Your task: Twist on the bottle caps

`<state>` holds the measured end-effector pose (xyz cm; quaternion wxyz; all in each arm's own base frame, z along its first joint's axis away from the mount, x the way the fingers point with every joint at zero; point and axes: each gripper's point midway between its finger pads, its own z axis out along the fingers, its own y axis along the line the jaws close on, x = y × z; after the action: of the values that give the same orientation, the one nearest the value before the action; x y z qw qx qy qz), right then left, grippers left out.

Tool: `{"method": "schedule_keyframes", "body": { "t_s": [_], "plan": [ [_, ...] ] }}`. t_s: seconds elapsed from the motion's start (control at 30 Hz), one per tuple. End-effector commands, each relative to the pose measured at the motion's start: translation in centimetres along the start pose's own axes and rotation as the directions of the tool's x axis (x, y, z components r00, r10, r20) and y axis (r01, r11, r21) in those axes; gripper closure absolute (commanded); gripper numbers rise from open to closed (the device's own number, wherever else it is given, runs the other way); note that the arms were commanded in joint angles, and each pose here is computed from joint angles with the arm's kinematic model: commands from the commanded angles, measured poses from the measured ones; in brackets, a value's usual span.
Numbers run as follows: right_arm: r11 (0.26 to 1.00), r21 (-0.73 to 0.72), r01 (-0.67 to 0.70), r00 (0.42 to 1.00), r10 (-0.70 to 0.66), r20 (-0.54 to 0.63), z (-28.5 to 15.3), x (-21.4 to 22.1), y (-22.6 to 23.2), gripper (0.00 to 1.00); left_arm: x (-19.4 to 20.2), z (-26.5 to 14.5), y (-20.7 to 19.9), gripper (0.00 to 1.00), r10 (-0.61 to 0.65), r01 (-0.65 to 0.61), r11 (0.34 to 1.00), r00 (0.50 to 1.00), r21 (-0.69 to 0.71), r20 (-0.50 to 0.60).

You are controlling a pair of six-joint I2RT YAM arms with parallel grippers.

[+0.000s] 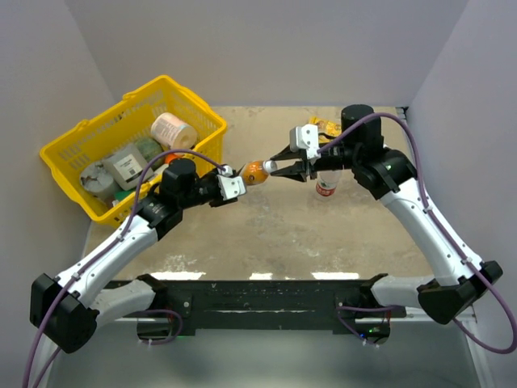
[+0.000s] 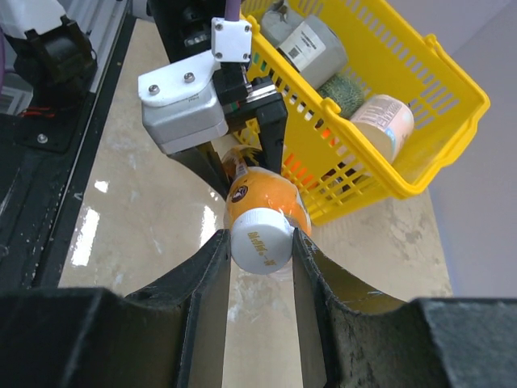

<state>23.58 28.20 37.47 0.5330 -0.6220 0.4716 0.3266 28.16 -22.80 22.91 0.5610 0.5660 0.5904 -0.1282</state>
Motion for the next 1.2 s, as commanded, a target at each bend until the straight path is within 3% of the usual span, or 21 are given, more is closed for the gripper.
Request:
{"method": "schedule_keyframes", "body": {
  "t_s": [0.0, 0.33, 0.6, 0.97, 1.17],
  "plan": [
    [0.999, 0.027, 0.048, 0.998, -0.046, -0.047, -0.6, 0.2, -0.7, 0.68, -1.8, -0.1, 1.2, 1.00, 0.029, -0.027, 0.999, 0.999, -0.033, 0.044],
    [0.994, 0.096, 0.052, 0.995, -0.043, -0.087, -0.2, 1.6, -2.3, 0.68, -1.9, -0.1, 1.3, 1.00, 0.028, -0.026, 0.999, 0.998, -0.040, 0.055],
    [1.000, 0.009, 0.027, 0.996, -0.026, -0.084, 0.7, 2.3, -1.3, 0.66, -2.0, -0.2, 1.4, 1.00, 0.038, -0.036, 0.998, 0.998, -0.044, 0.059],
    [0.999, -0.034, -0.031, 0.998, 0.029, -0.063, 1.1, 2.1, -0.8, 0.66, -1.6, -0.3, 2.2, 1.00, 0.181, -0.178, 0.981, 0.983, -0.076, 0.037],
    [0.997, -0.053, -0.048, 0.998, 0.046, -0.054, 1.0, 1.9, -0.1, 0.66, -1.7, -0.6, 3.6, 1.00, 0.206, -0.195, 0.964, 0.978, -0.183, 0.043]
  ]
}}
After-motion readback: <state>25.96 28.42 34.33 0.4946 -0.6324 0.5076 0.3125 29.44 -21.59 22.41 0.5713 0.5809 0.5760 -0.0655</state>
